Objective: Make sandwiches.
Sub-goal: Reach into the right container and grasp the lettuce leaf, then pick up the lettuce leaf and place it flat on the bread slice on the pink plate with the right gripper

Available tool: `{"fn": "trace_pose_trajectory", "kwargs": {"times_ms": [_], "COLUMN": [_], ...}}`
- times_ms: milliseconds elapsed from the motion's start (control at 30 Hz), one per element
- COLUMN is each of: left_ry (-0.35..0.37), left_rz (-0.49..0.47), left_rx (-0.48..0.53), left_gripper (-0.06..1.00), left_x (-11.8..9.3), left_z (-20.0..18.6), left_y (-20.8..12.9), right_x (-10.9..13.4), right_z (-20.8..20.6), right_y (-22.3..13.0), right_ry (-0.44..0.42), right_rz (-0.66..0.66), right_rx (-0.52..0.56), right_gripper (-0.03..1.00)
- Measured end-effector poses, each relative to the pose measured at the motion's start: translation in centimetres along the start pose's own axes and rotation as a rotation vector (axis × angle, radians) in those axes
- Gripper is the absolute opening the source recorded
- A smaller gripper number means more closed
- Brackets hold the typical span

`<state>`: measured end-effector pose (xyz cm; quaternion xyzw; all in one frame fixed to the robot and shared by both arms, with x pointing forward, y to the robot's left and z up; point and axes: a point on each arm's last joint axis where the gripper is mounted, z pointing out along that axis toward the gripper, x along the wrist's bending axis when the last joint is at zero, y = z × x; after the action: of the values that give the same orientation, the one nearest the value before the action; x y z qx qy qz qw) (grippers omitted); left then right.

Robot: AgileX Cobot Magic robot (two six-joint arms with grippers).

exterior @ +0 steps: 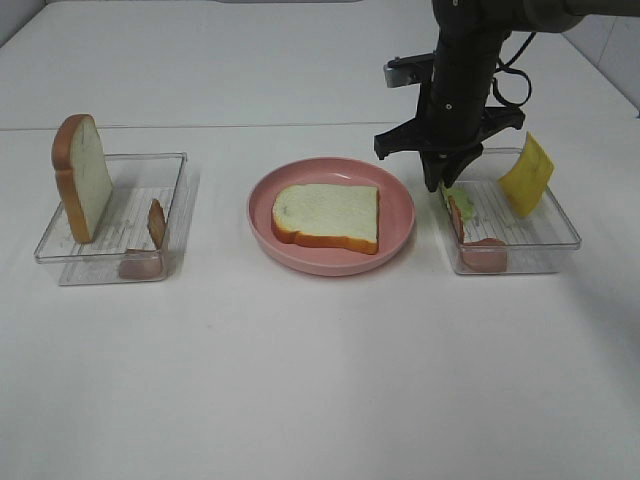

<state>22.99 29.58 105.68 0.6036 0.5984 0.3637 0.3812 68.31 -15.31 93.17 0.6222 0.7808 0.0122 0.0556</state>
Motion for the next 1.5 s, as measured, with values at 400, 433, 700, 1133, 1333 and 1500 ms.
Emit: {"fn": "trace_pose_trajectory", "kwargs": {"times_ms": [400, 433, 700, 1133, 1333, 1500], "left_ry": [0.000, 0.000, 0.000, 0.000, 0.000, 0.000], "left_rz": [0.000, 0.000, 0.000, 0.000, 0.000, 0.000], "left_rx": [0.000, 0.000, 0.000, 0.000, 0.000, 0.000], "left_gripper": [0.99, 0.99, 0.99, 0.99, 0.99, 0.99], "left_x": [0.0, 0.0, 0.0, 0.0, 0.0, 0.0], "left_z": [0.0, 0.0, 0.0, 0.0, 0.0, 0.0], "left_y": [0.0, 0.0, 0.0, 0.0, 0.0, 0.0], "right_x": [-0.1, -0.1, -0.7, -0.4, 2.7, 6.9], "right_z": [-2.2, -2.2, -6.4, -13.3, -13.5, -13.6], "right_y": [0.8, 0.8, 0.5, -1.1, -1.6, -2.5], "right_ry": [-0.001, -0.001, -0.017, 0.034, 0.050, 0.079], "right_rz": [-0.042, -0.042, -0.063, -0.056, -0.125, -0.216], "right_rx": [-0.013, -0.013, -0.059, -0.180, -0.184, -0.181], "right_gripper": [0.02, 0.02, 0.02, 0.02, 0.02, 0.02]}}
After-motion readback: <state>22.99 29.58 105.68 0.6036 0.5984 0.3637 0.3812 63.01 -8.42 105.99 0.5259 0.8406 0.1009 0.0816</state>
